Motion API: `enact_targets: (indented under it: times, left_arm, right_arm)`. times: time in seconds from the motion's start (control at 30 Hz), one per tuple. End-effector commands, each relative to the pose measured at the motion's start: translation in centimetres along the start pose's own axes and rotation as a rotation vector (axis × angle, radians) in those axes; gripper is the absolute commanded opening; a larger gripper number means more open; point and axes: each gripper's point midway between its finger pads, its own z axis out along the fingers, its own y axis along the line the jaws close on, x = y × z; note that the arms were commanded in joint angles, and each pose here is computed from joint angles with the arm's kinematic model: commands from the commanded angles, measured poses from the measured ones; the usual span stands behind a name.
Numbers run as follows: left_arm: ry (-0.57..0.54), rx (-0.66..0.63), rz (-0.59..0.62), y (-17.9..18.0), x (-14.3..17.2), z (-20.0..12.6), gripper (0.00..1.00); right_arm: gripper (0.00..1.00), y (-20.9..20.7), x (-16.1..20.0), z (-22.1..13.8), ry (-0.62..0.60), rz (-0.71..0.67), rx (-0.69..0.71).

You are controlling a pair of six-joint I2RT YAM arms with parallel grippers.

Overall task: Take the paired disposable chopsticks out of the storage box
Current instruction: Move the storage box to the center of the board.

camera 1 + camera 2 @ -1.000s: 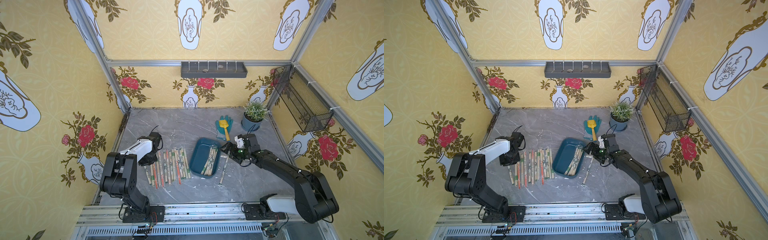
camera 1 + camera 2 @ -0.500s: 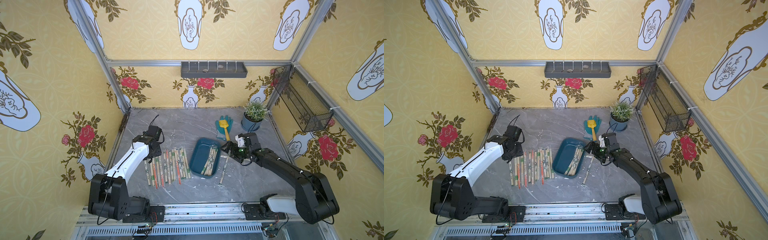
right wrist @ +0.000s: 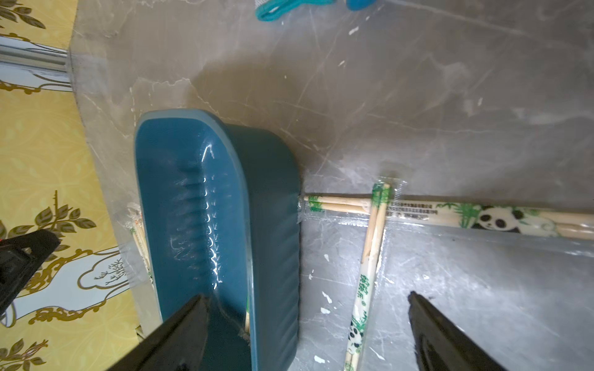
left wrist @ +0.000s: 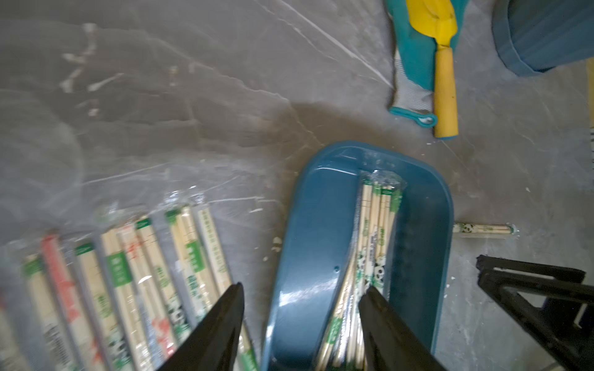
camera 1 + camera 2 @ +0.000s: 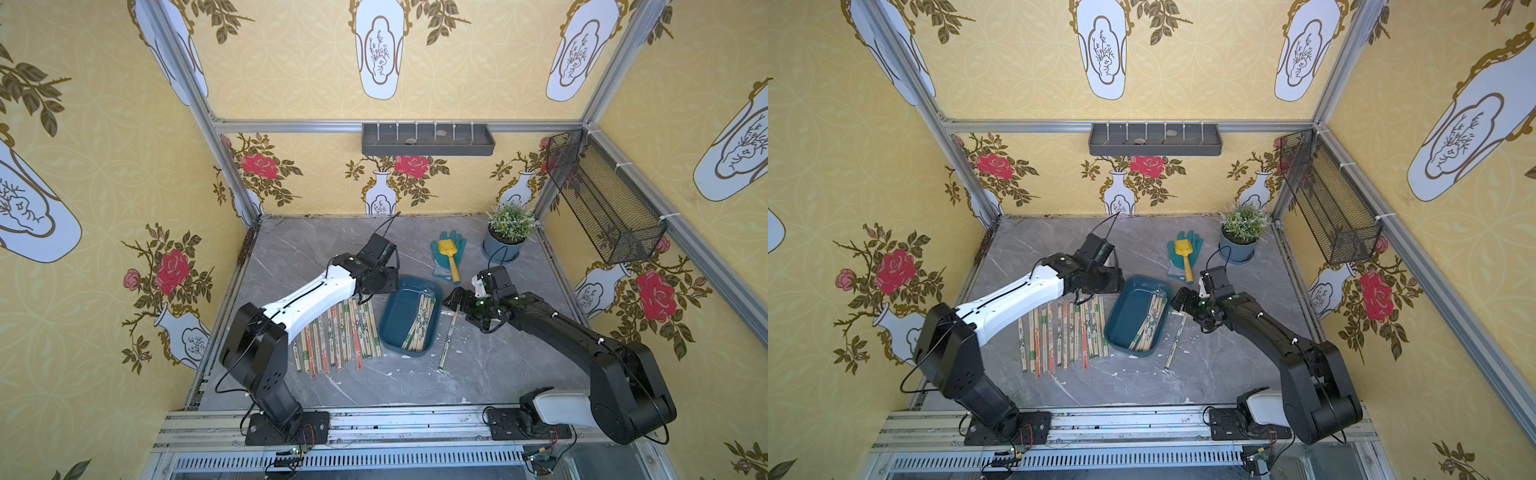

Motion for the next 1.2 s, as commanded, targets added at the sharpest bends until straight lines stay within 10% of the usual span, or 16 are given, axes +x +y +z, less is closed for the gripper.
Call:
enact_targets:
  times: [0.0, 1.17]
  left_arm:
    - [0.03, 0.054, 0.023, -2.9, 0.4, 2.0, 0.58]
    - [0.211, 0.0, 0.042, -4.7, 5.9, 12.0, 0.28]
  right_arm:
    - [0.98, -0.4, 0.0, -0.3, -0.017, 0.004, 0.038]
    - [0.98, -0.3, 1.3, 0.5, 0.01, -0.011, 0.069]
